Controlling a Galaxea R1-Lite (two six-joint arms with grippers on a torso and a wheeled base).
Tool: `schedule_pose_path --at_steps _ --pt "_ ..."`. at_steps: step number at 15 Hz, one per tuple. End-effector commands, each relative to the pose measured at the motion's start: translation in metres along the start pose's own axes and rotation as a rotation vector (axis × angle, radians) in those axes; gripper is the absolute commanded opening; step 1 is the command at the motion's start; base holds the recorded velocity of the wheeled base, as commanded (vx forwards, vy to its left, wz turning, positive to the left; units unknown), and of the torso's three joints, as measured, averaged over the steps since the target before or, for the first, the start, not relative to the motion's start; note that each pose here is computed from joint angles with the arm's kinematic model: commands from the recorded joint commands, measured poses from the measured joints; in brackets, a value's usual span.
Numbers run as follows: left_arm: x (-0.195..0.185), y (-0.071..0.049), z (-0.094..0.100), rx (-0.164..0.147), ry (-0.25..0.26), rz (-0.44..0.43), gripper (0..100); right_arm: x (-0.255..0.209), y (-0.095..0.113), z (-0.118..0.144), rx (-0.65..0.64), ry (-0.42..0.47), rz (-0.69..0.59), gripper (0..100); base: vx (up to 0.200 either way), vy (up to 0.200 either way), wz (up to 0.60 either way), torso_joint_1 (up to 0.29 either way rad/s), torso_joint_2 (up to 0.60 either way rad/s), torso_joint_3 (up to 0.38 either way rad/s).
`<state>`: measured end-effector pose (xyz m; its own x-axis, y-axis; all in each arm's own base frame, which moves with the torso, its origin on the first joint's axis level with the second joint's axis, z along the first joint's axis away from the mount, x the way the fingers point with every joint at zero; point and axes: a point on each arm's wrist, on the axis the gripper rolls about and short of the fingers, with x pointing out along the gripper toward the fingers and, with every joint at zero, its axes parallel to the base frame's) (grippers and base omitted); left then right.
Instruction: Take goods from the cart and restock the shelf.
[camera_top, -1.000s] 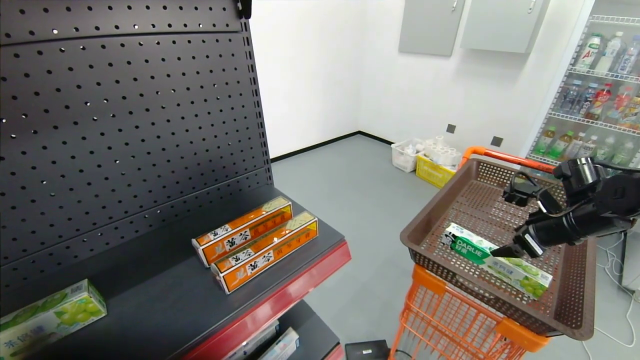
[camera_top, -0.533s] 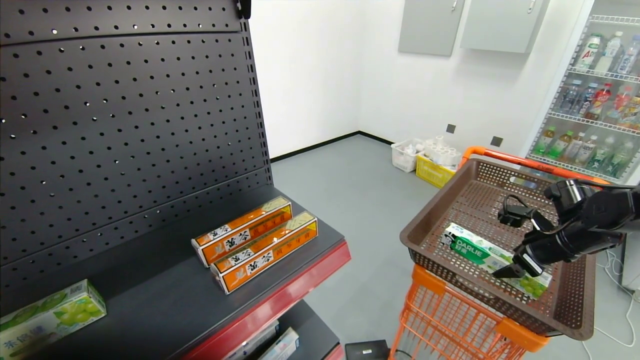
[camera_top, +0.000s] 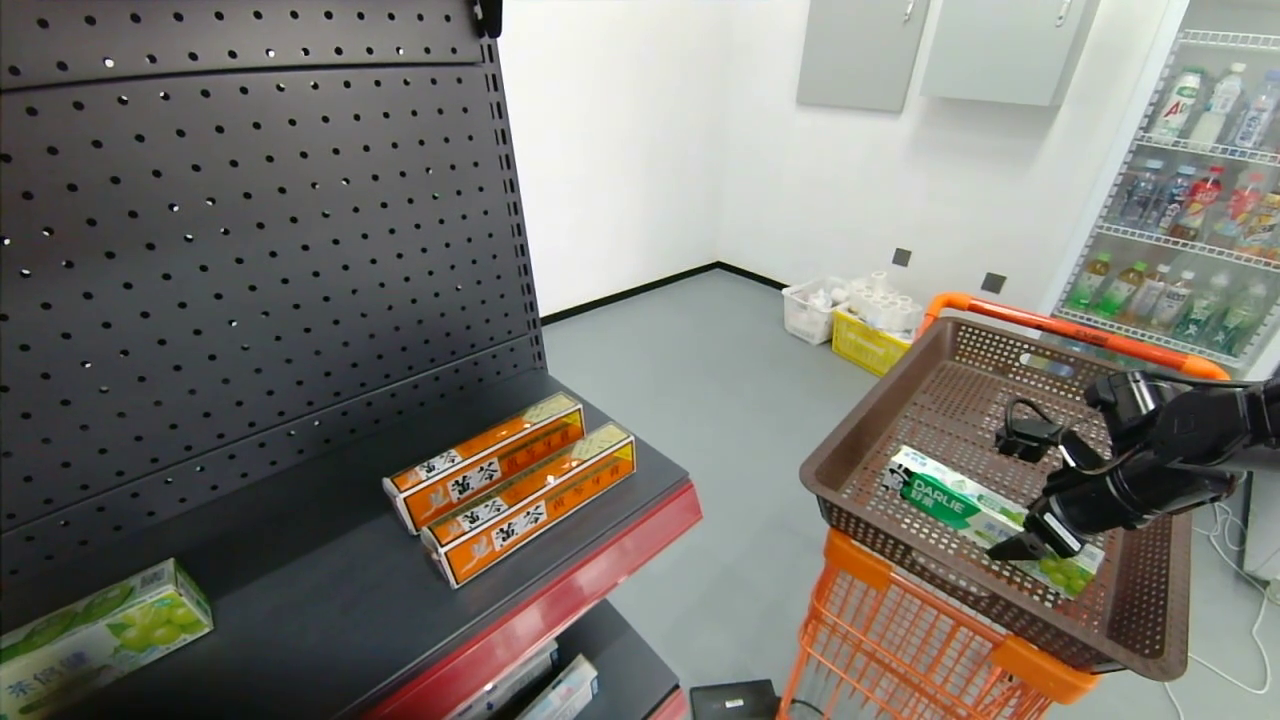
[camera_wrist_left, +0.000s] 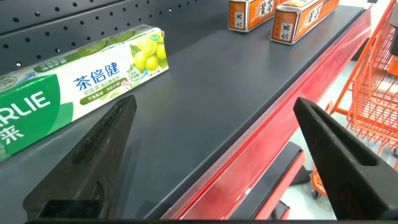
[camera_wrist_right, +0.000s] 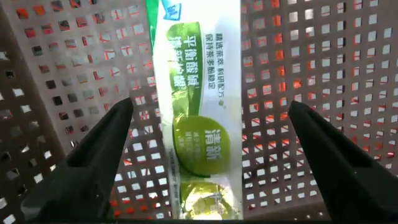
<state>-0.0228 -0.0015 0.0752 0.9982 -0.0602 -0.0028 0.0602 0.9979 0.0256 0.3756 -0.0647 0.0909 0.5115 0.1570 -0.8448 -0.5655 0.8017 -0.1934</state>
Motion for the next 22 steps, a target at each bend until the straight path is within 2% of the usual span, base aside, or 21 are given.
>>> schedule_pose_path --at_steps 1,3,4,13,17,19,21,22 --pt "0.0 0.0 0.0 0.0 0.0 0.0 100 0.007 -0.002 0.003 -0.007 -0.002 0.002 100 0.0 0.0 0.0 0.0 0.0 0.0" --pt "0.0 0.0 0.0 0.0 0.0 0.0 100 0.01 -0.002 0.004 -0.014 -0.004 0.011 100 0.0 0.0 0.0 0.0 0.0 0.0" --pt "0.0 0.0 0.0 0.0 0.0 0.0 100 0.011 -0.001 0.005 -0.018 -0.015 0.023 0 0.0 0.0 0.0 0.0 0.0 0.0" --pt "0.0 0.0 0.0 0.0 0.0 0.0 100 0.006 0.016 0.005 -0.03 -0.02 0.078 0 0.0 0.0 0.0 0.0 0.0 0.0" --pt "0.0 0.0 0.0 0.0 0.0 0.0 100 -0.033 0.017 0.023 -0.017 -0.105 0.007 0 0.0 0.0 0.0 0.0 0.0 0.0" --pt "0.0 0.0 0.0 0.0 0.0 0.0 100 -0.052 0.019 0.032 -0.008 -0.163 -0.008 0 0.0 0.0 0.0 0.0 0.0 0.0" --pt "0.0 0.0 0.0 0.0 0.0 0.0 100 -0.085 0.026 0.044 0.004 -0.262 -0.029 0 0.0 0.0 0.0 0.0 0.0 0.0" --pt "0.0 0.0 0.0 0.0 0.0 0.0 100 -0.086 0.026 0.044 0.003 -0.265 -0.03 0 0.0 0.0 0.0 0.0 0.0 0.0"
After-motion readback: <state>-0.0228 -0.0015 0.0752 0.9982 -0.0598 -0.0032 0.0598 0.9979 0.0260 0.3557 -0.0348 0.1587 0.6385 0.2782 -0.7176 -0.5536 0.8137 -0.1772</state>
